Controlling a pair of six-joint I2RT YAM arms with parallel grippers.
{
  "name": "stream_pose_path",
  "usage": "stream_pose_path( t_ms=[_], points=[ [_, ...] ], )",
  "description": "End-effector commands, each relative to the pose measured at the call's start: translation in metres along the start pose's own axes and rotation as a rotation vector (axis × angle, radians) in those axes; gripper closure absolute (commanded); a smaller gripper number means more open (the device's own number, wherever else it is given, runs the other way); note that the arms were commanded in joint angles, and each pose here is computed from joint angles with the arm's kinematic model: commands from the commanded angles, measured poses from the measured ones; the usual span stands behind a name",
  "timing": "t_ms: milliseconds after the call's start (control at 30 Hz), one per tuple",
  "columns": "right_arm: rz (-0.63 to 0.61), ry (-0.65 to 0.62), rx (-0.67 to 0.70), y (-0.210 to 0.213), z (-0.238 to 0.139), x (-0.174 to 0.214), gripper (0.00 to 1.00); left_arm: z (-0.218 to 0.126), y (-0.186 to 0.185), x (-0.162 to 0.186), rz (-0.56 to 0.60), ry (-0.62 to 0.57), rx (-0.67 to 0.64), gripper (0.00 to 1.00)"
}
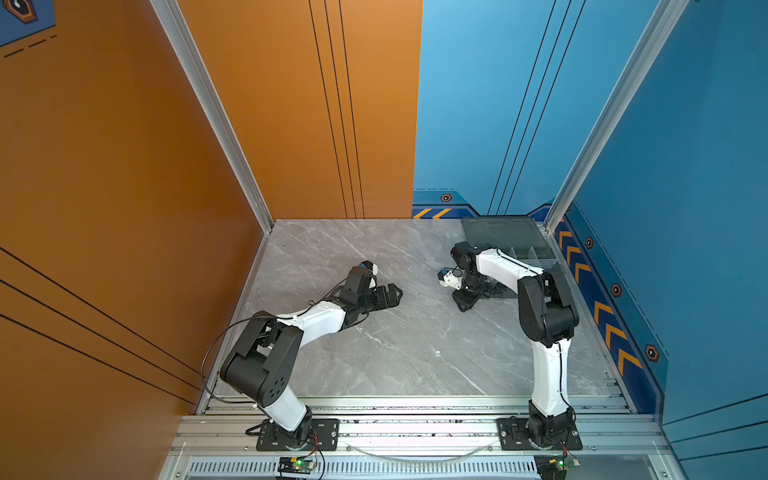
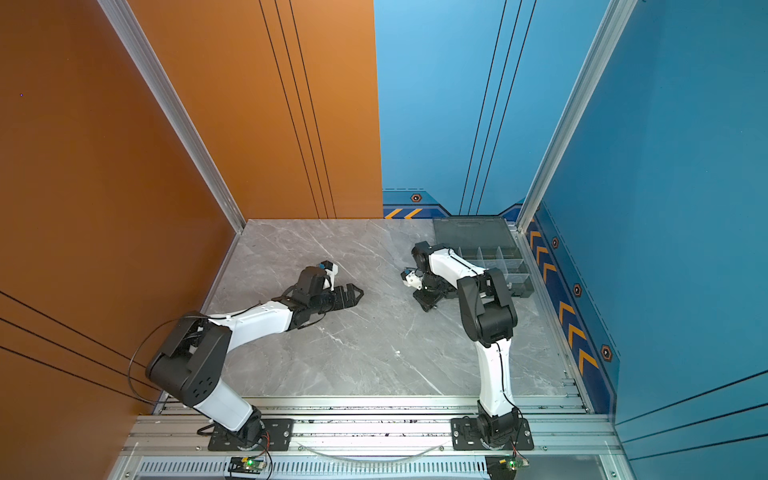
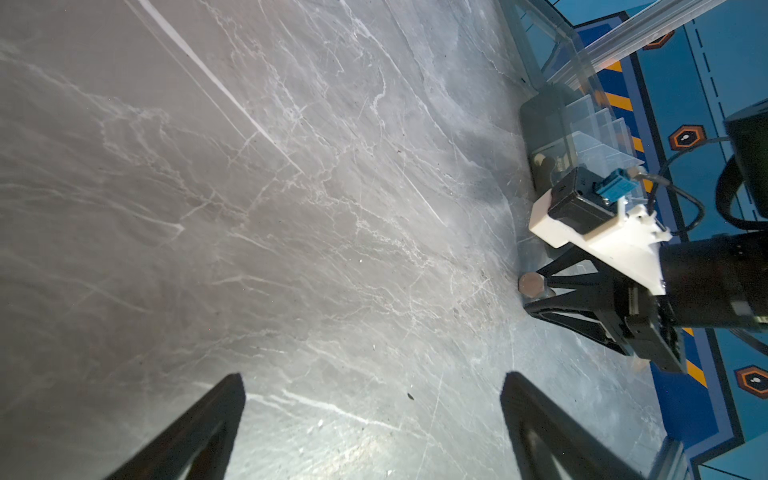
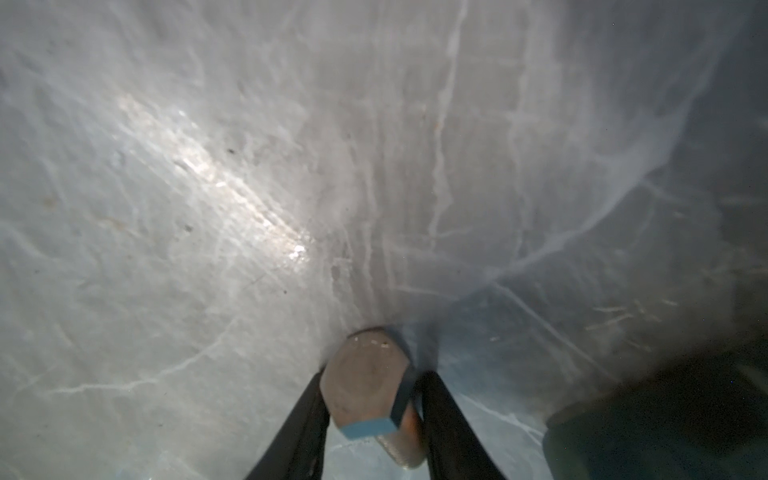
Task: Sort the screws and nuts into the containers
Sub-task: 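Lower the right gripper around the last silver bolt and close, then lift and carry the silver bolt with the right gripper to the box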
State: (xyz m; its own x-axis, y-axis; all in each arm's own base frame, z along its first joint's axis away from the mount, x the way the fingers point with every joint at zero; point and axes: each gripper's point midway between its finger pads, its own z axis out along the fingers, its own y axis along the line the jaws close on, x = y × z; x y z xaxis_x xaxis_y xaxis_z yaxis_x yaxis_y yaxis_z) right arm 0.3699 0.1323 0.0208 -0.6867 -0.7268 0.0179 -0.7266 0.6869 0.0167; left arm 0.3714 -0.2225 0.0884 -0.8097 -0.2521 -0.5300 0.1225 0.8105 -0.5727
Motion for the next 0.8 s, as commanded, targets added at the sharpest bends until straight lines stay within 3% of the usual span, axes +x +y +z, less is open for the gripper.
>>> stream_pose_path(
  t_ms=[0, 233, 333, 400, 500, 767],
  points=[
    [0.01, 0.036, -0.007, 0.003, 0.005, 0.008, 0.67, -0.006, 0.006, -0.001, -0.008, -0.011, -0.019, 0.02],
    [0.033, 0.048, -0.028, 0.009, 0.011, 0.014, 0.8, -0.005, 0.008, 0.001, -0.012, -0.008, -0.022, 0.02],
    [0.056, 0.044, -0.056, 0.013, 0.012, 0.016, 0.95, -0.005, 0.007, 0.0, -0.01, -0.009, -0.019, 0.02],
    [0.096, 0.013, -0.097, 0.016, 0.009, 0.012, 1.0, -0.005, 0.007, 0.0, -0.01, -0.01, -0.018, 0.02],
    [0.177, -0.055, -0.147, 0.015, -0.001, 0.006, 1.0, -0.006, 0.007, 0.0, -0.01, -0.011, -0.018, 0.02],
    [0.408, -0.369, -0.2, -0.012, -0.077, -0.016, 1.0, -0.008, 0.006, -0.002, -0.009, -0.018, -0.016, 0.02]
  ],
)
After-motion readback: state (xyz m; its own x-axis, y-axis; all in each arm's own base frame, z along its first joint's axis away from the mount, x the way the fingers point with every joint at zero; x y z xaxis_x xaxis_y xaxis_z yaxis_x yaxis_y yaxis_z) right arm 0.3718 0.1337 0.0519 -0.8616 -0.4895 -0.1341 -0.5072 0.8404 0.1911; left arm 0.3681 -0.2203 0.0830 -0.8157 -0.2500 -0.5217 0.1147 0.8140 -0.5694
